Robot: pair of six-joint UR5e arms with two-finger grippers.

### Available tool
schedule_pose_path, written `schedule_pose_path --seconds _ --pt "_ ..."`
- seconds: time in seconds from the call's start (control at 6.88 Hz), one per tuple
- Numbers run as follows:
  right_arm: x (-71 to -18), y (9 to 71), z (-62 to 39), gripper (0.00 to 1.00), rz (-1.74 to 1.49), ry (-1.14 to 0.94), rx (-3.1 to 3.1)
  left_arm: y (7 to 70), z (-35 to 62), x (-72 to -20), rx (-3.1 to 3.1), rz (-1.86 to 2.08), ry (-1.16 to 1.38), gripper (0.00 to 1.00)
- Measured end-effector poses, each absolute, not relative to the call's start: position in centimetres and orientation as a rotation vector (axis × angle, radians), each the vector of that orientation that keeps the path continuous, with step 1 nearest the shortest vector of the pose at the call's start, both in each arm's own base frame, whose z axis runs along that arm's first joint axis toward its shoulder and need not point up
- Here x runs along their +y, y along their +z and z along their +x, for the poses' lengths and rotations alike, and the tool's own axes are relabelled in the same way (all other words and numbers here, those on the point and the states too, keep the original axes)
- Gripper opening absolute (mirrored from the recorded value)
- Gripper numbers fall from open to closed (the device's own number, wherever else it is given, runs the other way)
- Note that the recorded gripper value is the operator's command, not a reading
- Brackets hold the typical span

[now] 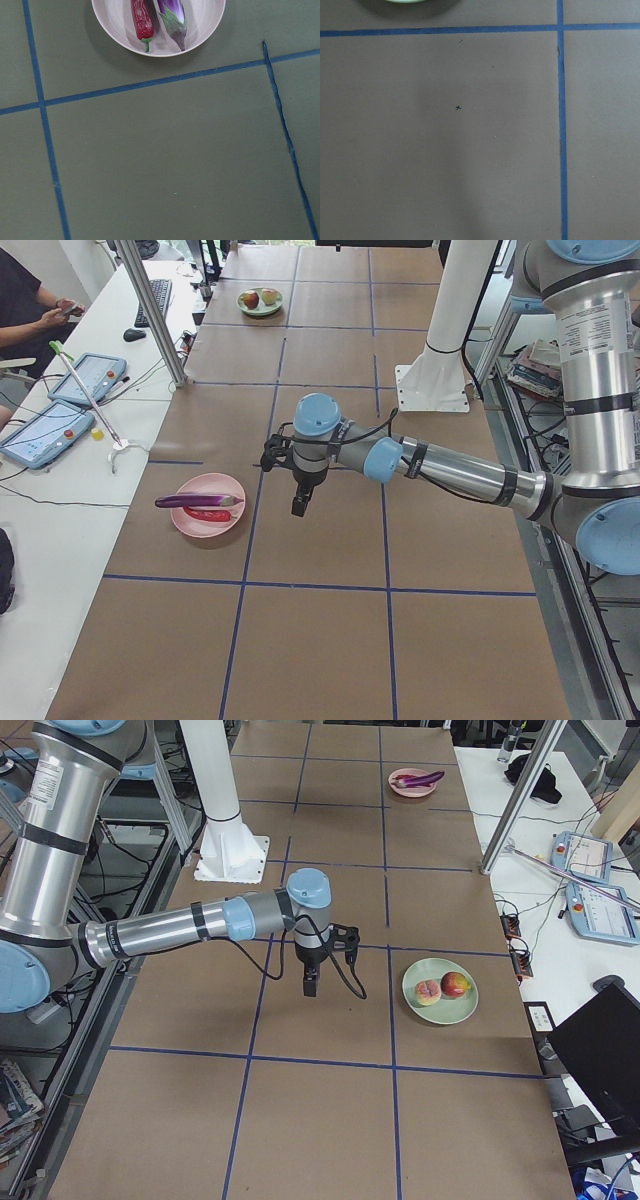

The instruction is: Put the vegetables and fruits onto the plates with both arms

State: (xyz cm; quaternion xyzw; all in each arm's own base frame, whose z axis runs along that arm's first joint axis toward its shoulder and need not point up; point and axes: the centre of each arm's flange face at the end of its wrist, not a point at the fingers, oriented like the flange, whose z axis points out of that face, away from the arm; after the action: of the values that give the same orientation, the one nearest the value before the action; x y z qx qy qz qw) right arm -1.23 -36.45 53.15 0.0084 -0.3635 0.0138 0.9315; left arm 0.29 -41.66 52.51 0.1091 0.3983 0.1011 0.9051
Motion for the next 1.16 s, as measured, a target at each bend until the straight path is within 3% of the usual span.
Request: schedule_pose_path --seconds 0.58,1.16 --pt "-35.9 56.5 2.4 1.0 0.036 0.007 -0.76 60.5 -6.7 -41.2 0.788 0.168 0.213 1.0" --pt "-35.9 57.1 2.4 1.0 0.019 0.012 -0.802 57.4 -7.4 -42.0 0.805 0.029 0.146 1.0"
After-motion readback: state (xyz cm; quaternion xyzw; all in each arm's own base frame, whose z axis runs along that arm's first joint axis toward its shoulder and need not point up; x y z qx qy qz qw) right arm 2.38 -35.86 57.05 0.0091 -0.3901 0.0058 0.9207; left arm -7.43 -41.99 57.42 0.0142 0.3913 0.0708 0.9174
